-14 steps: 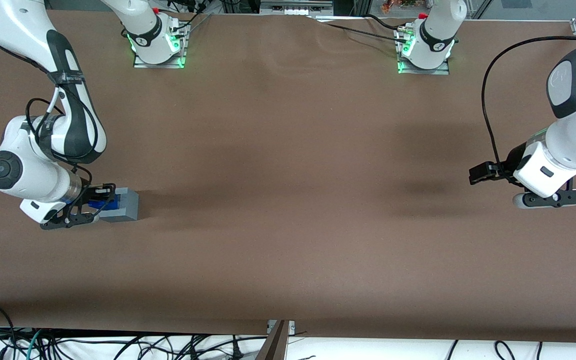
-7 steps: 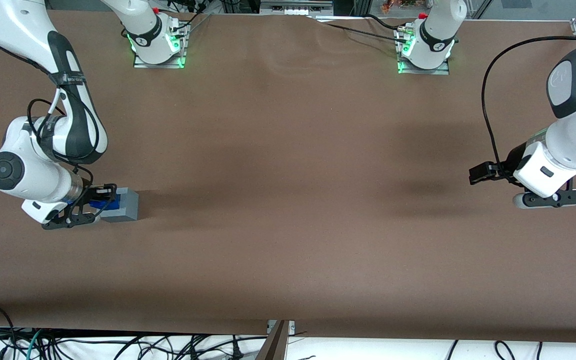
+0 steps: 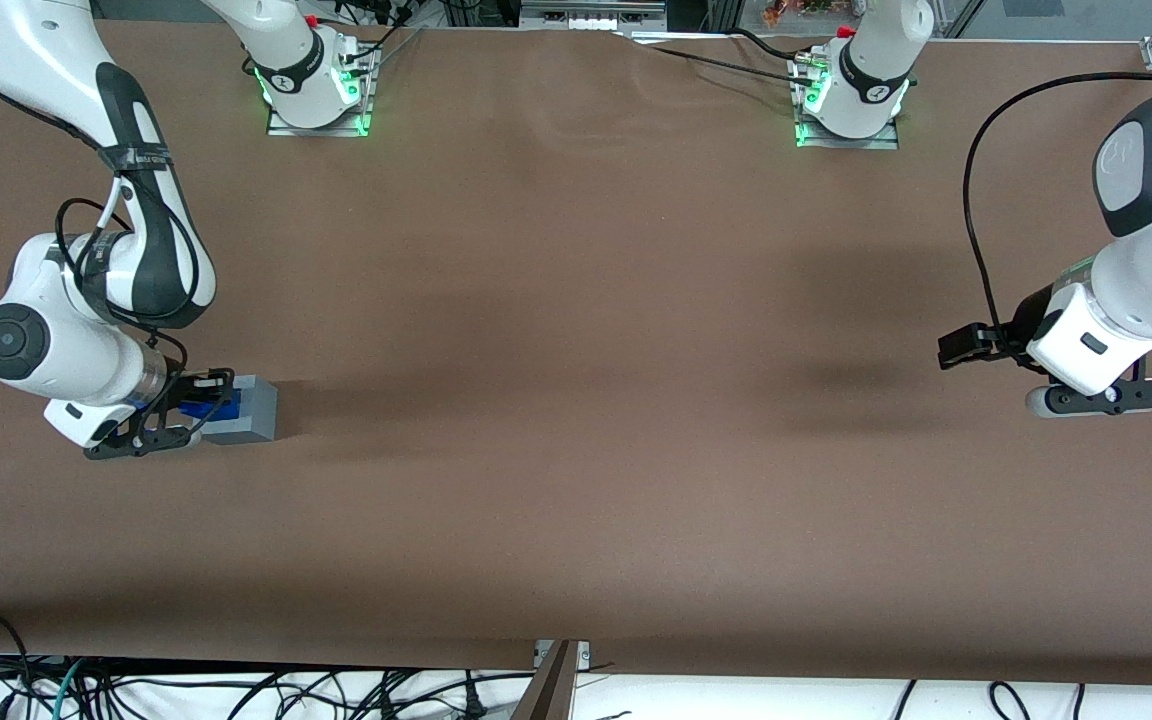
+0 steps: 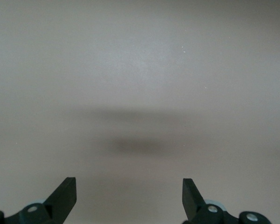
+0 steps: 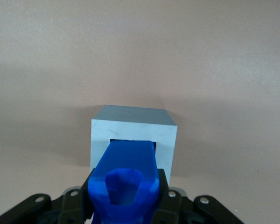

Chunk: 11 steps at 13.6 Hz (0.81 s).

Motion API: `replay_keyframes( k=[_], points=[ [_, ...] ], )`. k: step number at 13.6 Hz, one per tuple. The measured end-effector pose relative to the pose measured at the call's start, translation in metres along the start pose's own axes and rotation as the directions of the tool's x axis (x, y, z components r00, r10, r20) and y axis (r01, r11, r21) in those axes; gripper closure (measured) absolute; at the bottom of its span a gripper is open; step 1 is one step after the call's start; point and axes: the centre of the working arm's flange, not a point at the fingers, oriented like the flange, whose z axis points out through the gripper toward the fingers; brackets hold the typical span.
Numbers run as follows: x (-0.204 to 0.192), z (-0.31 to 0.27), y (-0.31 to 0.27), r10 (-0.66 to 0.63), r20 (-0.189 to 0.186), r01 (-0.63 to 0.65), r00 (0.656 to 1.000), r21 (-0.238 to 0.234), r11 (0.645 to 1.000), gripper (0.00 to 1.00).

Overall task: Insert blue part into gray base with right arm
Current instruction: 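Lower the blue part into the gray base's square opening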

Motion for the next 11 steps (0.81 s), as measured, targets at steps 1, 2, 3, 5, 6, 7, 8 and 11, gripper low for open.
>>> replay_keyframes(
  k=[1, 2, 3, 5, 6, 7, 8, 11],
  points=[
    [0.0000, 0.0007, 0.0003, 0.003, 0.001, -0.003, 1.000, 0.000, 1.000, 0.49],
    [-0.0001, 0.0008, 0.0005, 0.011, 0.001, -0.011, 1.000, 0.001, 1.000, 0.49],
    [0.0000, 0.0009, 0.0004, 0.022, 0.001, -0.022, 1.000, 0.001, 1.000, 0.49],
    [0.0000, 0.0009, 0.0002, 0.030, 0.001, -0.030, 1.000, 0.001, 1.000, 0.49],
    [0.0000, 0.0009, 0.0003, 0.030, 0.001, -0.030, 1.000, 0.001, 1.000, 0.49],
    [0.0000, 0.0010, 0.0003, 0.031, 0.001, -0.031, 1.000, 0.001, 1.000, 0.49],
    [0.0001, 0.0014, 0.0003, 0.031, 0.001, -0.031, 1.000, 0.001, 1.000, 0.49],
    [0.0006, 0.0054, 0.0003, 0.032, 0.004, -0.032, 0.999, 0.001, 0.999, 0.49]
  ],
)
